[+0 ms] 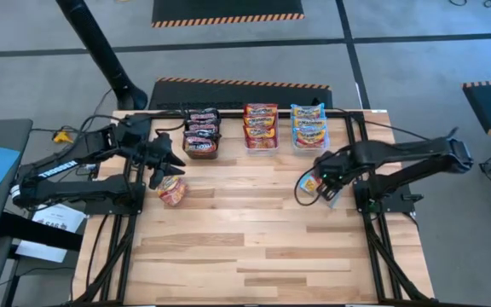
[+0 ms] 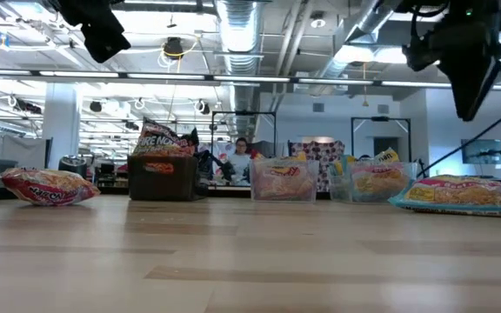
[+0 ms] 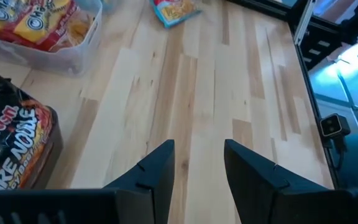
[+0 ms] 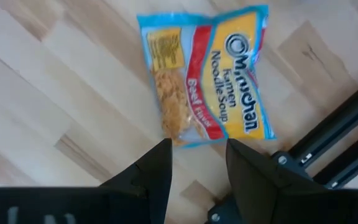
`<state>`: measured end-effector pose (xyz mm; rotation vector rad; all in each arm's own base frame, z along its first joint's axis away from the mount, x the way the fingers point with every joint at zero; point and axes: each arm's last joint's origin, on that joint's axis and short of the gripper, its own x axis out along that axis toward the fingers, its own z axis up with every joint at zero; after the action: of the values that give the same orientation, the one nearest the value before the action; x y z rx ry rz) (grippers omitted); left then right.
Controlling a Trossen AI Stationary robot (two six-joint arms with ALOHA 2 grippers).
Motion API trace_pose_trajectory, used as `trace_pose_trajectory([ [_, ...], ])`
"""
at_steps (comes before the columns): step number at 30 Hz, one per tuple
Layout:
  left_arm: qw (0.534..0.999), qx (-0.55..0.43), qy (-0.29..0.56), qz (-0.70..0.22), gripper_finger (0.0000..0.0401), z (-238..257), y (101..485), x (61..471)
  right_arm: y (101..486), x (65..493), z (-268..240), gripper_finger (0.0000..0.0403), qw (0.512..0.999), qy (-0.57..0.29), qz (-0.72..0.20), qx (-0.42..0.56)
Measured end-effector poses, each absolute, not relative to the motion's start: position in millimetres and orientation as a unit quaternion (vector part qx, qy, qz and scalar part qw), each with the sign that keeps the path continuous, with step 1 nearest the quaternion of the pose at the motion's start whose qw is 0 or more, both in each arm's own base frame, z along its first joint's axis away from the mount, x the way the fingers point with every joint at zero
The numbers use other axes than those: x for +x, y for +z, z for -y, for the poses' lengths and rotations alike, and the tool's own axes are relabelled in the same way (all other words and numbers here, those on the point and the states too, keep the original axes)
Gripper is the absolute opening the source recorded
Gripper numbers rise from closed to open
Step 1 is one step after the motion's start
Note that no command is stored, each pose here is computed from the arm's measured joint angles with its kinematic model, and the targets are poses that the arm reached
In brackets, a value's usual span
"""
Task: Sort Maruchan noodles
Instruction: Put the light blue noodle pack into the right transparent bin
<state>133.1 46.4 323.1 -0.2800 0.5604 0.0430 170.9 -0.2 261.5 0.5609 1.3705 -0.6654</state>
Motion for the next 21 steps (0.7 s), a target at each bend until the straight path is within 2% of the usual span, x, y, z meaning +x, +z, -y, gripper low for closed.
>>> trace_pose_trajectory([
  [8,0.951,-0.137,0.021,-0.275,0.0125,-46,323,133,271,160,17,0.018,0.711,-0.29,-0.589,0.253],
  [16,0.951,-0.137,0.021,-0.275,0.0125,-47,323,133,265,169,29,0.0217,0.699,-0.245,-0.611,0.279],
  [21,0.951,-0.138,0.021,-0.275,0.0125,-47,323,133,256,178,31,0.0226,0.691,-0.222,-0.637,0.26],
])
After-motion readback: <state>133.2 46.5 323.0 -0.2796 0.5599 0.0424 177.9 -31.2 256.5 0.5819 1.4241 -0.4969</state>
